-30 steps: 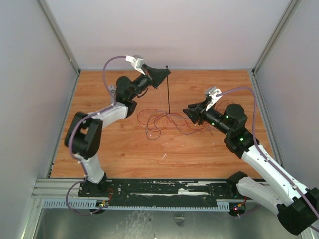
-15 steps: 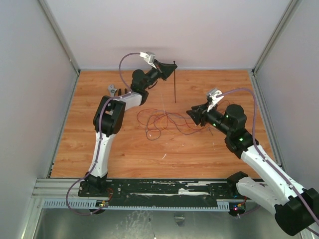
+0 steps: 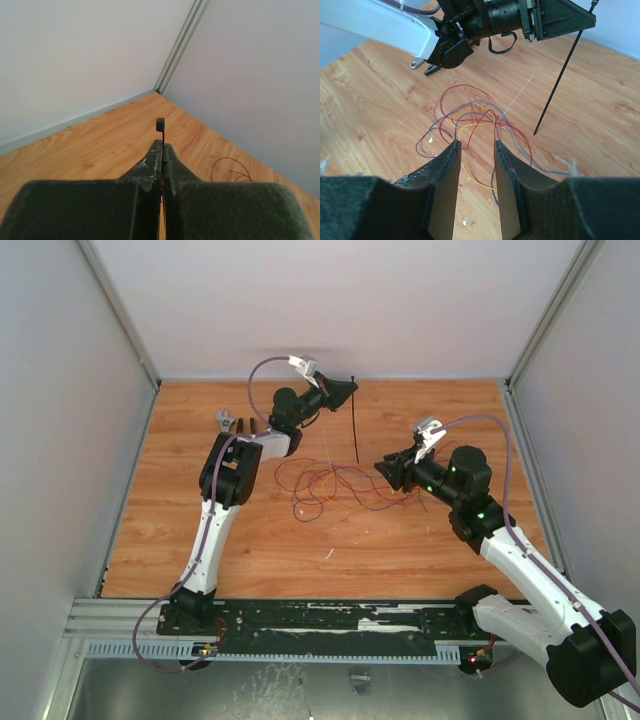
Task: Zip-tie the wires
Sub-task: Tie the cable at the center of the board.
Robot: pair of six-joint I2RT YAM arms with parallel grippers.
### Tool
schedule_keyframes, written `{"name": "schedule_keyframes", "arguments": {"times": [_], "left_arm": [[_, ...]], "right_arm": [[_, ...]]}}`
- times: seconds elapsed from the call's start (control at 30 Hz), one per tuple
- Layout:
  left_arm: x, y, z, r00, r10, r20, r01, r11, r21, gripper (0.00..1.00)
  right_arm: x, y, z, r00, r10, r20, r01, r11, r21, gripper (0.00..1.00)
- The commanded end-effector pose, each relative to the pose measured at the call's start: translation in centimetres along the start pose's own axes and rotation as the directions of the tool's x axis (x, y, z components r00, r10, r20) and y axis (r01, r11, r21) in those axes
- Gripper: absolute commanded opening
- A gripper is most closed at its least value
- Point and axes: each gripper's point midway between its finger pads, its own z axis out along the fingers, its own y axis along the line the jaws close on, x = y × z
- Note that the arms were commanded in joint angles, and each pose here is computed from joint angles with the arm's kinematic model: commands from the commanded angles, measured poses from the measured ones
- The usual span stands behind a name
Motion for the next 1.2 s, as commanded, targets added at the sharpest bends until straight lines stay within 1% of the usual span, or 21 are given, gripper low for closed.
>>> {"name": "schedule_keyframes", "arguments": {"times": [0.0,0.3,0.5,0.67,0.8,0.87,0.9,0.93,1.0,1.03,1.1,1.17], "left_arm": [[-0.3,-1.2,-0.7,1.000,0.004,0.013,-0.005,0.999,0.043,0.00],[0.8,-4.3,-1.9,1.000,0.010,-0.016,-0.008,0.994,0.113,0.00],[1.6,-6.0,-2.3,0.999,0.007,-0.034,-0.002,0.989,0.145,0.00],[2.0,-7.6,-2.7,0.999,-0.002,-0.040,0.009,0.987,0.163,0.00],[2.1,-8.6,-3.1,0.999,0.011,-0.046,-0.003,0.987,0.162,0.00],[2.3,-9.0,-3.4,0.999,0.012,-0.052,-0.004,0.987,0.159,0.00],[2.6,-9.1,-3.6,0.998,0.011,-0.057,-0.002,0.988,0.155,0.00],[2.7,-9.2,-3.7,0.998,0.010,-0.059,-0.001,0.988,0.152,0.00],[2.7,-9.4,-4.0,0.998,0.011,-0.055,-0.002,0.989,0.149,0.00],[2.8,-9.4,-4.2,0.998,0.006,-0.056,0.002,0.989,0.146,0.00],[2.9,-9.4,-4.5,0.999,0.003,-0.053,0.005,0.990,0.140,0.00],[3.0,-9.6,-4.7,0.999,0.002,-0.050,0.004,0.991,0.135,0.00]], "right_arm": [[-0.4,-0.1,0.0,1.000,-0.006,0.027,0.006,1.000,-0.007,0.33],[-0.3,0.1,0.1,1.000,0.001,0.026,-0.001,1.000,-0.019,0.33],[-0.1,-0.3,0.1,1.000,0.011,0.026,-0.012,1.000,0.004,0.34],[1.6,-0.9,0.2,0.997,0.072,-0.030,-0.071,0.997,0.042,0.34],[3.7,-1.5,0.1,0.981,0.175,-0.079,-0.167,0.981,0.100,0.38],[5.0,-1.5,0.1,0.964,0.240,-0.116,-0.226,0.966,0.123,0.42],[5.6,-1.5,0.2,0.953,0.274,-0.133,-0.257,0.957,0.134,0.47],[6.3,-1.5,0.2,0.940,0.307,-0.152,-0.286,0.947,0.144,0.53],[7.5,-1.0,0.3,0.910,0.369,-0.192,-0.345,0.927,0.147,0.69],[8.2,-0.7,0.3,0.894,0.396,-0.210,-0.371,0.917,0.148,0.76],[9.6,-0.3,0.2,0.863,0.444,-0.238,-0.418,0.895,0.154,0.83],[11.4,0.2,-0.1,0.836,0.478,-0.271,-0.451,0.878,0.156,0.86]]}}
